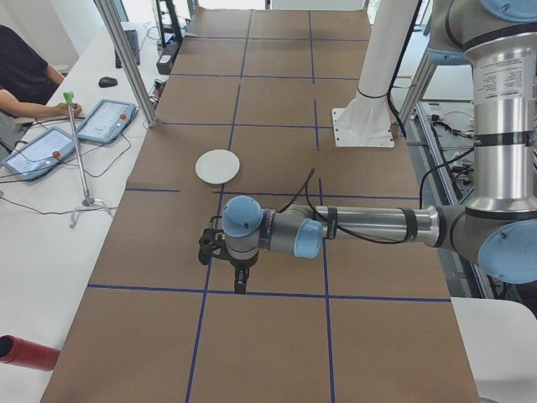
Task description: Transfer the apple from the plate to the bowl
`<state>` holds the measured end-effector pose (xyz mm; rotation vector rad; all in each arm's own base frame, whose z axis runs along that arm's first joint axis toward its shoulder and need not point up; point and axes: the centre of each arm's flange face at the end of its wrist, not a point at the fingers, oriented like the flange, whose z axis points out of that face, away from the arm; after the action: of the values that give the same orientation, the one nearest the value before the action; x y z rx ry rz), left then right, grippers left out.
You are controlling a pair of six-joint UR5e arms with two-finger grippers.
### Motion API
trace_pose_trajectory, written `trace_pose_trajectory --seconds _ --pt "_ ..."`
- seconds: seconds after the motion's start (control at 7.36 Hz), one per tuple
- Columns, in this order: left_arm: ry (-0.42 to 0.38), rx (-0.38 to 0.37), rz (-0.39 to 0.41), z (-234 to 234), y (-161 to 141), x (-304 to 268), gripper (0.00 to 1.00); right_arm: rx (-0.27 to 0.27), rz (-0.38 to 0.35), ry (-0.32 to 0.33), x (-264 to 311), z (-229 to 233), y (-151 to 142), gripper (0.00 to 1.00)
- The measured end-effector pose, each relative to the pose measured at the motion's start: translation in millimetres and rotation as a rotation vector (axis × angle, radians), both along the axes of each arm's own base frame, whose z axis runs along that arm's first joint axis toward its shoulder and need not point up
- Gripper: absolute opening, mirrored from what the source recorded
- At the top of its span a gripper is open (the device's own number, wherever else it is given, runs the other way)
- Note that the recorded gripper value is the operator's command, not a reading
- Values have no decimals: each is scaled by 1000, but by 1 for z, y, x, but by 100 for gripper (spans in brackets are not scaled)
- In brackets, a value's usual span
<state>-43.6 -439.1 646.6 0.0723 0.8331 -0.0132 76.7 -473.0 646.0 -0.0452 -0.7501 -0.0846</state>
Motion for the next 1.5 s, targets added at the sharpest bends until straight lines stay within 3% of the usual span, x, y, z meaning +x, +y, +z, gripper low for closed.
trace_pose_trajectory --seconds 0.41,0.68,0.82,1.5 --pt "-5 -26 -4 13 14 -3 100 0 0 0 0 0 0 100" --pt "-14 -12 36 18 15 -7 100 0 0 0 0 0 0 100" --pt "-22 -44 39 22 17 -15 100 0 0 0 0 0 0 100" --pt "-45 -75 7 15 12 -38 100 0 0 0 0 0 0 100"
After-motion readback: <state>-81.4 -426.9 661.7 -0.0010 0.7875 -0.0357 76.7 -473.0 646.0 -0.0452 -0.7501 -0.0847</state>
